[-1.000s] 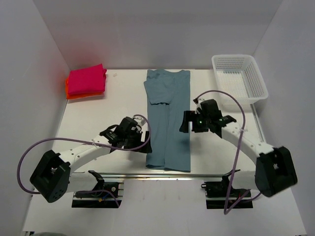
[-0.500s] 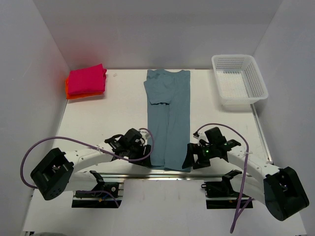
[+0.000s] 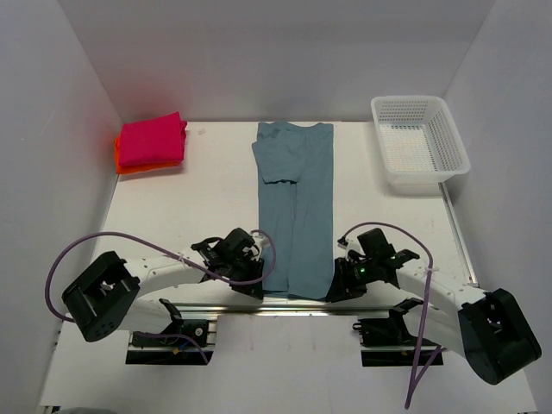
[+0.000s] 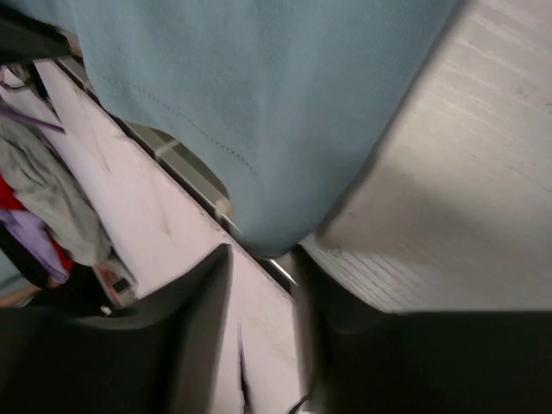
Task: Fold and stack the t-shirts
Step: Grab the bottom of the folded rectangular tshirt with both arms
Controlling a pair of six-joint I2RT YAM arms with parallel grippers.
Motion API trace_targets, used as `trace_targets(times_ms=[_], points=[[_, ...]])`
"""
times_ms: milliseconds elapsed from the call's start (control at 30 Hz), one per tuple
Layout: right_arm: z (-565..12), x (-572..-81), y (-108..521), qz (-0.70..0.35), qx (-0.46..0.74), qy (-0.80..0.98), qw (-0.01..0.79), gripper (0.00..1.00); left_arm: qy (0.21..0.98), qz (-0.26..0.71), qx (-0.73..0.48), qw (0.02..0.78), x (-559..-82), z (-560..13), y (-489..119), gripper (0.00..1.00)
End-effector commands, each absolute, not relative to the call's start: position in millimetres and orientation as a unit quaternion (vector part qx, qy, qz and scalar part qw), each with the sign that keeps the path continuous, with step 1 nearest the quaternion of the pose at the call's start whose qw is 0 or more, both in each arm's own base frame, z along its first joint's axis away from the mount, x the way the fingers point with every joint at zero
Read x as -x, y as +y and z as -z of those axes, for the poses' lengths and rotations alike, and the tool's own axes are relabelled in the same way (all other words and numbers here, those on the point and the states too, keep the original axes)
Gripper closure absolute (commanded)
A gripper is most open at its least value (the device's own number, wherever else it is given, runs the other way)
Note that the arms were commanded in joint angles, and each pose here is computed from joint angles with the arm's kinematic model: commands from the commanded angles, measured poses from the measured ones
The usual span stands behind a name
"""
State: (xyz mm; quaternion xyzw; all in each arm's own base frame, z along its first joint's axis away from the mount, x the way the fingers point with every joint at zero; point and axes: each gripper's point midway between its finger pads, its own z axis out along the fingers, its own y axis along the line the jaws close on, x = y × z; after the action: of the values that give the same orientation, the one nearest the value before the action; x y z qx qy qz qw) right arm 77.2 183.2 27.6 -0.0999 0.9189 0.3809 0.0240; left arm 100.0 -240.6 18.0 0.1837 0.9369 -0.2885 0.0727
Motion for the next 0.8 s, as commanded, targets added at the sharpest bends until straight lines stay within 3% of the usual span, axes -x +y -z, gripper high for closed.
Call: trace_targets(times_ms=[0, 133, 200, 233, 267, 300, 600, 767], points=[[-27, -87, 187, -0.381, 0.109, 0.917, 0.042, 0.68, 0.930, 0.298, -0.204, 0.071, -97, -21, -244, 0.69], [-29, -102, 192, -0.384, 0.110, 0.914, 0.073, 0.78, 0.917, 0.320, -0.224, 0.080, -99, -31, -256, 0.76], [-26, -108, 193, -0.380, 0.110, 0.915, 0.082, 0.96, 0.917, 0.317, -0.227, 0.078, -100, -31, -257, 0.85], [-25, -109, 194, -0.380, 0.111, 0.915, 0.083, 1.00, 0.919, 0.315, -0.227, 0.074, -100, -29, -256, 0.90], [-24, -110, 195, -0.379, 0.111, 0.915, 0.081, 1.00, 0.920, 0.311, -0.226, 0.077, -102, -31, -256, 0.98], [-26, -112, 196, -0.384, 0.113, 0.913, 0.082, 1.00, 0.919, 0.313, -0.226, 0.081, -104, -33, -259, 1.00], [-61, -142, 203, -0.383, 0.153, 0.896, 0.163, 1.00, 0.895, 0.342, -0.247, 0.144, -129, -66, -282, 1.00], [-71, -168, 197, -0.342, 0.135, 0.906, 0.207, 1.00, 0.907, 0.309, -0.225, 0.178, -156, -76, -278, 1.00]])
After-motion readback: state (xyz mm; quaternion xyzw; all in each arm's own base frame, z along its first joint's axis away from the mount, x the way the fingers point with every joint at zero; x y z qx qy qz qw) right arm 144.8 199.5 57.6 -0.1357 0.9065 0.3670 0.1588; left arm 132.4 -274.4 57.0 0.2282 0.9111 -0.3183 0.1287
